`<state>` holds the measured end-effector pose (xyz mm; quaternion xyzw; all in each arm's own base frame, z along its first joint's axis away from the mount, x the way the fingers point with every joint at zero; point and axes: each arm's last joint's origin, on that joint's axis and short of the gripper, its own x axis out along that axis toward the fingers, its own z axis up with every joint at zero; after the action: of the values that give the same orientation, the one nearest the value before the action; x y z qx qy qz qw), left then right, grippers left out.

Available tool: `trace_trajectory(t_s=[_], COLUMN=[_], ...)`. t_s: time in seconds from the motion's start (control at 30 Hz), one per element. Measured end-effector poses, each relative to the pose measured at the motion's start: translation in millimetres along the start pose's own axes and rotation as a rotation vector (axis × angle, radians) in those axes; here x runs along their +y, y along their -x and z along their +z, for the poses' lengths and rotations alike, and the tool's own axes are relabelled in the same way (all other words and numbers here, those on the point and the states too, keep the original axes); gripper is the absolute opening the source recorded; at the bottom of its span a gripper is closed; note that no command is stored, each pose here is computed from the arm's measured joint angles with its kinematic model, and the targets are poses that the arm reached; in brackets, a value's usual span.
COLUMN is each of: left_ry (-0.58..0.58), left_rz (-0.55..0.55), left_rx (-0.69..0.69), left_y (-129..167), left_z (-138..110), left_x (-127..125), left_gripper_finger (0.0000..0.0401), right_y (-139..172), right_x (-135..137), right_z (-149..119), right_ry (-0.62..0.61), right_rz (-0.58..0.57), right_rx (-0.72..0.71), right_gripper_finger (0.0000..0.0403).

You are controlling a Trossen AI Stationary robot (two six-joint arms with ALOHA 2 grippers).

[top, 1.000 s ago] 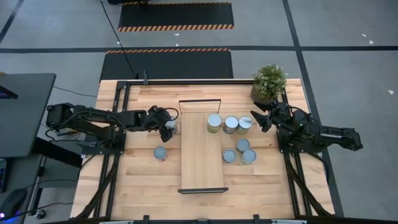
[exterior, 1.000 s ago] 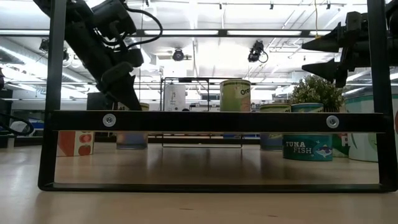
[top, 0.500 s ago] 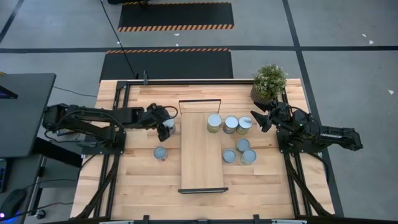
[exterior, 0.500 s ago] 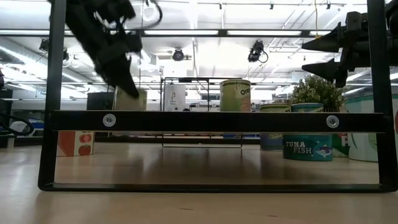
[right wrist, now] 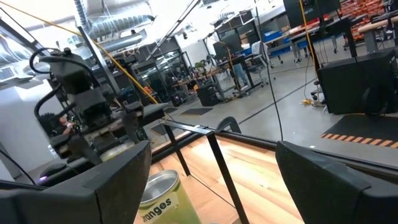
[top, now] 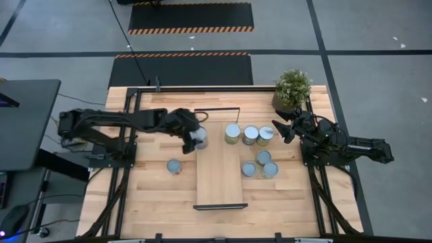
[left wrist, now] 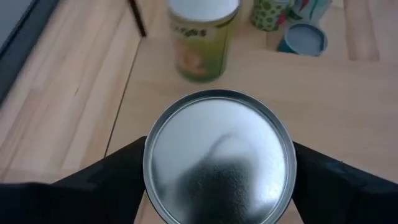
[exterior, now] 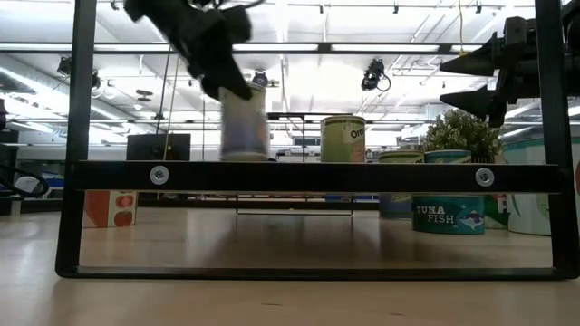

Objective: Pick and place cans onto a shelf
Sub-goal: Put the canned peaches on the shelf

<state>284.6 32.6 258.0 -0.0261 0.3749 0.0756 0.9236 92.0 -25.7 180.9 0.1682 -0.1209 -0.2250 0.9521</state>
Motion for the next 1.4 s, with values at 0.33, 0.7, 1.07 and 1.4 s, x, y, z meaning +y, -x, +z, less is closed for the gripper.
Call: trace_trajectory(t_s=[0.33,0.7,1.07,1.4], left_ry=[-0.1,-0.148,-0.158,-0.16], left_rz=[0.021,0.069,0.111,0.114], left_rx=[0.068,0.081,0.083,0.077], left_y=[-51,-55,-55,-55], left_z=[18,29,29,30], left_x=[0,1,2,0], left_gripper_finger=[0.035,0.0355,0.0355,0.0355], right_y=[0,0,0,0], right_x=[0,0,0,0], right_z=[0,0,0,0], right_ry=[0.0,0.0,0.0,0.0], right_rz=[-0.001,0.0,-0.001,-0.001], right_rx=[0.0,-0.001,-0.001,0.0], right_gripper_finger=[0.0352,0.0352,0.0352,0.0352])
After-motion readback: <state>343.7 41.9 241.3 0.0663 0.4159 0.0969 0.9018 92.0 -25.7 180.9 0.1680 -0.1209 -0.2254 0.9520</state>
